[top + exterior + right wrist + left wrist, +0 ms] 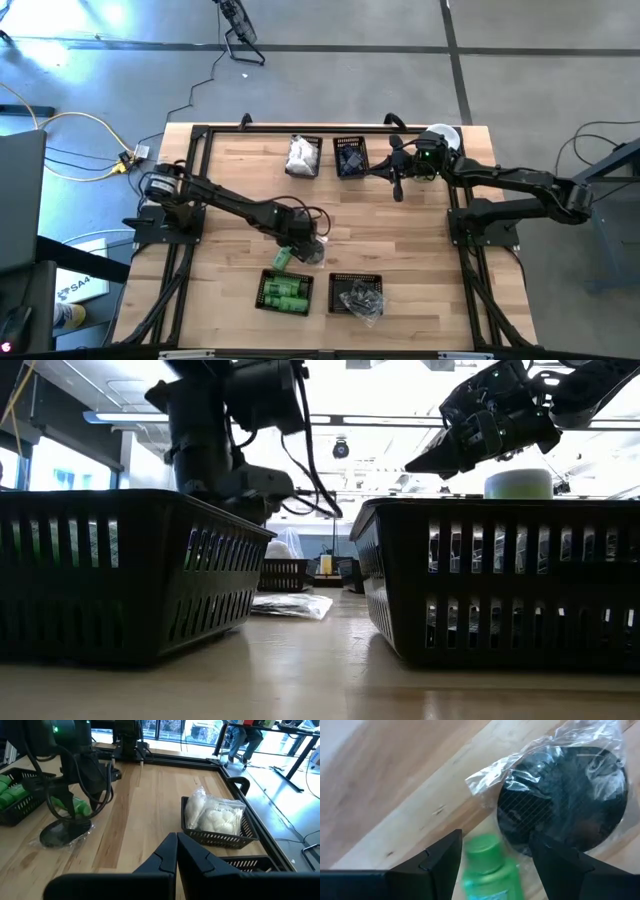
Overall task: Pick & Place Travel size toiletries
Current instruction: Put the green shampoo into the bottom left black bin
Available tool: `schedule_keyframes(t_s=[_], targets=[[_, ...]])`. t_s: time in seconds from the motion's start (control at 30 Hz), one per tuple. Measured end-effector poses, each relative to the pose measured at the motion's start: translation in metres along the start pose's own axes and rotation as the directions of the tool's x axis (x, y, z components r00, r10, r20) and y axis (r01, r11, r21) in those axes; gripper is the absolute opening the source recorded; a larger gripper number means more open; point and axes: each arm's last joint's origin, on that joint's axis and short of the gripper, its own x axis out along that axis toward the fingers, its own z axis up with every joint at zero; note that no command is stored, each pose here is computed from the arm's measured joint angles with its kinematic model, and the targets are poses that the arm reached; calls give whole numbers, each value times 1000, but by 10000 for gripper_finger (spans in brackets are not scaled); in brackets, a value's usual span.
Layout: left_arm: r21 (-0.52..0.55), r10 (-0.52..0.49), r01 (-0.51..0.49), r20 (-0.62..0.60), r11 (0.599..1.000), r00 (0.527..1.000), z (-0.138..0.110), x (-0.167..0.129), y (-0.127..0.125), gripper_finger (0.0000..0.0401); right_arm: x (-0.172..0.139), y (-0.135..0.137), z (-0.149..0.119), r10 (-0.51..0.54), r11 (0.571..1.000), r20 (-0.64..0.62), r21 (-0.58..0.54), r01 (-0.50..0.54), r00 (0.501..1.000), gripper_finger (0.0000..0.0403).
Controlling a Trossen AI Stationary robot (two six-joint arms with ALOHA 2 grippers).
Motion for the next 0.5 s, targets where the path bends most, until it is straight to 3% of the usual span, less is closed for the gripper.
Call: schedule_keyframes(t_s=[0.5], targets=[[-3, -2, 2, -19, 1000, 1000, -1, 1, 0, 222, 0, 0, 0, 0, 1000, 1, -5, 0, 1000, 3]])
